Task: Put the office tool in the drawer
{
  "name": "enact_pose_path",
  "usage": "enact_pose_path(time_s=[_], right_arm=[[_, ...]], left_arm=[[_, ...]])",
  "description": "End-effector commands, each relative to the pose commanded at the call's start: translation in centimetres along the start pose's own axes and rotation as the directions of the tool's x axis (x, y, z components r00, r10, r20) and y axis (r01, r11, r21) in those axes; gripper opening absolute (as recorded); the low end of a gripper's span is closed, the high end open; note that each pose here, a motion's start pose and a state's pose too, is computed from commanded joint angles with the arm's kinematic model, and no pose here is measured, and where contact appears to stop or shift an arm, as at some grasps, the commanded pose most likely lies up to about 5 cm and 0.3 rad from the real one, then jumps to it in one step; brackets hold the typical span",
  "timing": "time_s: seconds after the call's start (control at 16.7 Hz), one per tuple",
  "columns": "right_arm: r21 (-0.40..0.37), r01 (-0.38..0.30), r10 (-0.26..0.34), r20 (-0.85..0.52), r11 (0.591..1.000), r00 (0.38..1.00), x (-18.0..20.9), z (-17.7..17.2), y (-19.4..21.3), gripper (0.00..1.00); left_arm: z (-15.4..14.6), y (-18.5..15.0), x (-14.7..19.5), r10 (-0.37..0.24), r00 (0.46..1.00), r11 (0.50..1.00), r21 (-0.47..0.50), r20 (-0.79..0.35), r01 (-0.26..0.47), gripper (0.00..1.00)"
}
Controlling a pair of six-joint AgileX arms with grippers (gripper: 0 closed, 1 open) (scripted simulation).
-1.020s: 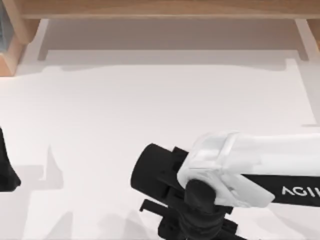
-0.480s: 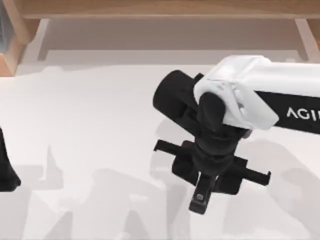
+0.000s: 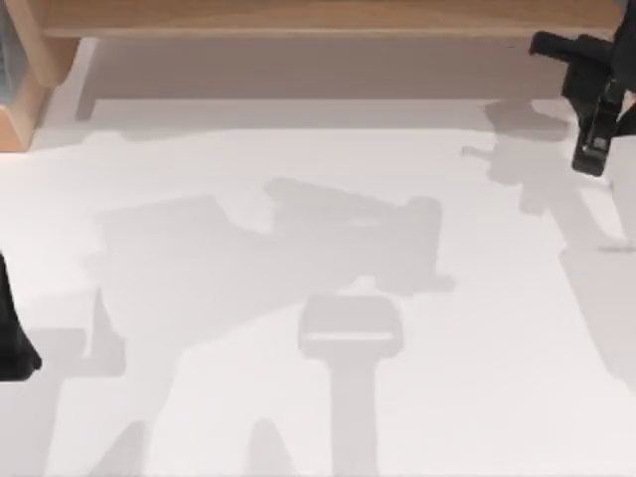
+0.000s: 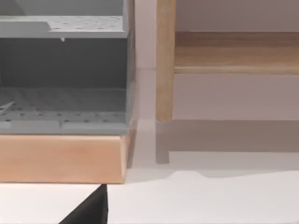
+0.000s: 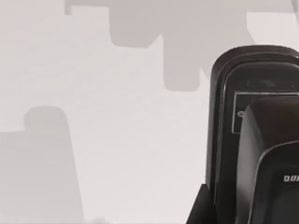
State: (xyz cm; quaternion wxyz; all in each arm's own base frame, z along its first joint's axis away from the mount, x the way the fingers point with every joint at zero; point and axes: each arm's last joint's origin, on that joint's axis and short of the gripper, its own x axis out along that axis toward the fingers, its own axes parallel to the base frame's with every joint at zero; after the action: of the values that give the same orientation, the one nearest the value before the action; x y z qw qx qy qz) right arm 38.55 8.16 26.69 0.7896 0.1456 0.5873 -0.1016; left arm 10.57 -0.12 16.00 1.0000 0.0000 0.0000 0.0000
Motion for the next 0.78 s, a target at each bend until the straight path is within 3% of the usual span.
enact_pose_path(time_s=[0.42, 0.6, 0.78], right_arm=[[-0.138, 0.024, 0.008, 0.229, 0.990, 0.973, -5.6, 8.0, -8.4, 0.00], [-0.157, 0.083, -0.049, 0.208, 0.984, 0.977, -4.8, 10.3, -12.8, 0.00], [-0.163, 0.115, -0.103, 0.085, 0.980, 0.991, -0.7, 12.2, -17.6, 0.00]], left_arm=[[0.0, 0.0, 0.0, 0.000, 1.000, 1.000, 0.000, 0.000, 0.000, 1.00], [0.0, 0.0, 0.0, 0.000, 1.000, 1.000, 0.000, 0.000, 0.000, 1.00], [0.0, 0.0, 0.0, 0.000, 1.000, 1.000, 0.000, 0.000, 0.000, 1.00]])
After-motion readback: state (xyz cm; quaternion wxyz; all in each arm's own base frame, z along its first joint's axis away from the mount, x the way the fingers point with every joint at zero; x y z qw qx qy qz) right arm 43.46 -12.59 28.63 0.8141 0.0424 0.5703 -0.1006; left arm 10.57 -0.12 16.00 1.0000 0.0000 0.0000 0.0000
